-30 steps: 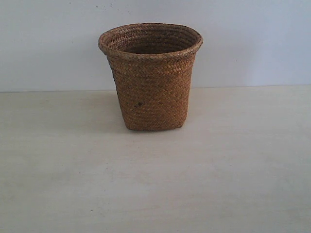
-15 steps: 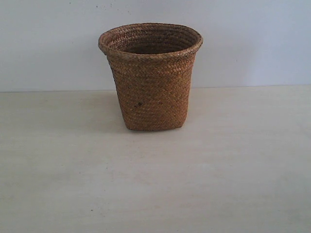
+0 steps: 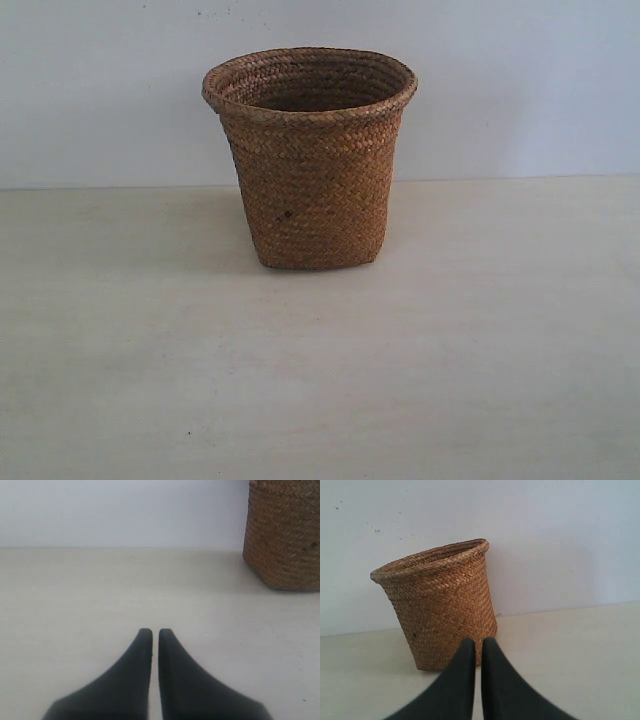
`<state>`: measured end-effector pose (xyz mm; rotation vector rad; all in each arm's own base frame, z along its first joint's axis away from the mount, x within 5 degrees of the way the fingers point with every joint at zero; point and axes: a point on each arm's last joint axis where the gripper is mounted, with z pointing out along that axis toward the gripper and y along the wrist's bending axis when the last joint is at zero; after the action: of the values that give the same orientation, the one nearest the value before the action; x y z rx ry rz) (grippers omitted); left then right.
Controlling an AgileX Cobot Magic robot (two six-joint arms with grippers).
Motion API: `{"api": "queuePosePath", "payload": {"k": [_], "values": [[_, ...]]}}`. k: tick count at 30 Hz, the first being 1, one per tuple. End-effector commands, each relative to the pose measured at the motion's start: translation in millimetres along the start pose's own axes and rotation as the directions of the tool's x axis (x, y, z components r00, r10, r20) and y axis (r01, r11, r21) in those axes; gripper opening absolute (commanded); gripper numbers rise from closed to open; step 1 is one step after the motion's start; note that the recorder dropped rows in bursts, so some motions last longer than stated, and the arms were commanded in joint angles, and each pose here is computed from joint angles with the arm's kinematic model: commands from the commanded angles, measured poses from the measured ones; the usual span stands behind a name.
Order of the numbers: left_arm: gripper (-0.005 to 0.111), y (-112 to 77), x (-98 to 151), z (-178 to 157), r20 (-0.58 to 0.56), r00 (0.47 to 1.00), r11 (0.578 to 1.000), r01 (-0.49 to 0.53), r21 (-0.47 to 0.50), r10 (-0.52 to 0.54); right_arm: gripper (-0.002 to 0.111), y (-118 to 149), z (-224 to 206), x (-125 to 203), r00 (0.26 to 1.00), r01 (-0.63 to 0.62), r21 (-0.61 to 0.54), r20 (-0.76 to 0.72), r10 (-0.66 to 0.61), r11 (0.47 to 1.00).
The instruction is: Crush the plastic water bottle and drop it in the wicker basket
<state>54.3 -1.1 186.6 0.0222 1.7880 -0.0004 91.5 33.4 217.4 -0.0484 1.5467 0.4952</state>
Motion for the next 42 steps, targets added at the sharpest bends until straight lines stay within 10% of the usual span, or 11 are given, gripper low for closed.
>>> {"api": "queuePosePath", "payload": {"k": [1, 20, 42], "values": [[0.004, 0.2, 1, 0, 0.001, 1.000, 1.000, 0.001, -0.004, -0.001, 0.001, -1, -1, 1, 1.000, 0.011, 0.003, 0.006, -0.011, 1.000], [0.004, 0.2, 1, 0, 0.001, 1.000, 1.000, 0.001, -0.004, -0.001, 0.001, -18, -37, 5, 0.994, 0.111, 0.254, -0.022, -0.109, 0.961], [0.004, 0.2, 1, 0, -0.003, 1.000, 1.000, -0.002, -0.003, 0.002, 0.001, -21, -45, 29, 0.940, 0.258, 0.261, -0.289, -0.180, 0.930]]}}
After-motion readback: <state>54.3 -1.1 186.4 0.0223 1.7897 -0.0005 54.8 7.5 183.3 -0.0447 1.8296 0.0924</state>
